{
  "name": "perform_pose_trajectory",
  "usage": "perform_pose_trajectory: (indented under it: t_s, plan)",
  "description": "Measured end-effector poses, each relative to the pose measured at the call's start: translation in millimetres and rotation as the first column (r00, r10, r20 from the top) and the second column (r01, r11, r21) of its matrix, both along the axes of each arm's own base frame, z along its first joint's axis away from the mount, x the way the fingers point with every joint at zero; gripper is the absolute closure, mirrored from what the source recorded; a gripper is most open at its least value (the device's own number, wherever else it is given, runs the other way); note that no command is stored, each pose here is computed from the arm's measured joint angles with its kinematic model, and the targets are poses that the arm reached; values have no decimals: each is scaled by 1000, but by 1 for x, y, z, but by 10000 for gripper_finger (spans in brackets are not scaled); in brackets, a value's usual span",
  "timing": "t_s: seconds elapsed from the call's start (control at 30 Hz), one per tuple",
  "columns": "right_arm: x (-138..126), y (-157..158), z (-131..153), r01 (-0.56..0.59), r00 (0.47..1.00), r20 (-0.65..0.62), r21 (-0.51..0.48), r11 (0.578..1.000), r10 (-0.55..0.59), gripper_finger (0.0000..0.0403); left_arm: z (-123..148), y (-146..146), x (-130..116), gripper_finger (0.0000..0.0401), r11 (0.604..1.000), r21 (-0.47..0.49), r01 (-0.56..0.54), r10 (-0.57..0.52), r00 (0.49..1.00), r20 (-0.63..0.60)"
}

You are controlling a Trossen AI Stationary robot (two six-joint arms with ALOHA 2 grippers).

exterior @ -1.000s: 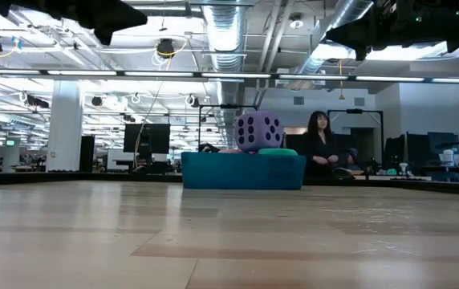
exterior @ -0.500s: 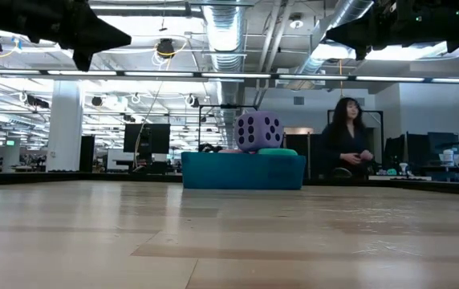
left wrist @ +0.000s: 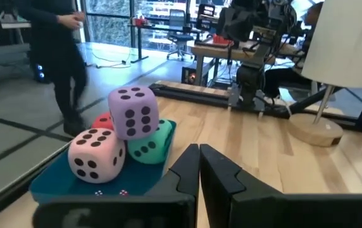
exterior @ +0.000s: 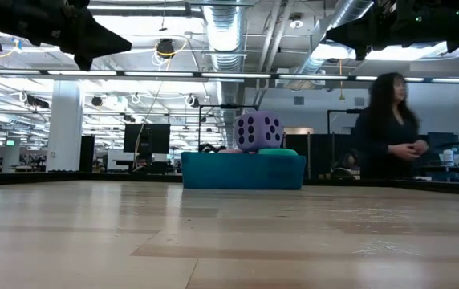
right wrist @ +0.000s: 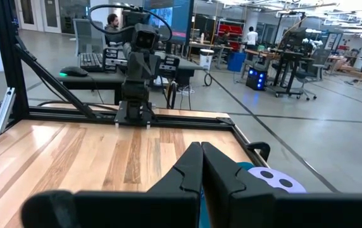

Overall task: Pick & Place Dice
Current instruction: Return to Home Position

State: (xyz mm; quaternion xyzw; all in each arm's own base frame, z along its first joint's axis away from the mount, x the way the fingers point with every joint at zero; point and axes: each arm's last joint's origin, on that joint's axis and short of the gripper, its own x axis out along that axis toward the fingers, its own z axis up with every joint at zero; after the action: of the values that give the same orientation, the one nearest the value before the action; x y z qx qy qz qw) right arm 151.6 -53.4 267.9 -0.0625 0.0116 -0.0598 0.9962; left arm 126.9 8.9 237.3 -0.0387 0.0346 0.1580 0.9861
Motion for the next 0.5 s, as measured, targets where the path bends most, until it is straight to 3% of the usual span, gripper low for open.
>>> perform_pose_trajectory:
  t_s: [0.5]
  plan:
    - [0, 0, 0, 0, 1000, -4, 2, 1000, 0, 403, 3, -1, -8, 400, 996, 82, 31, -31, 1000, -1]
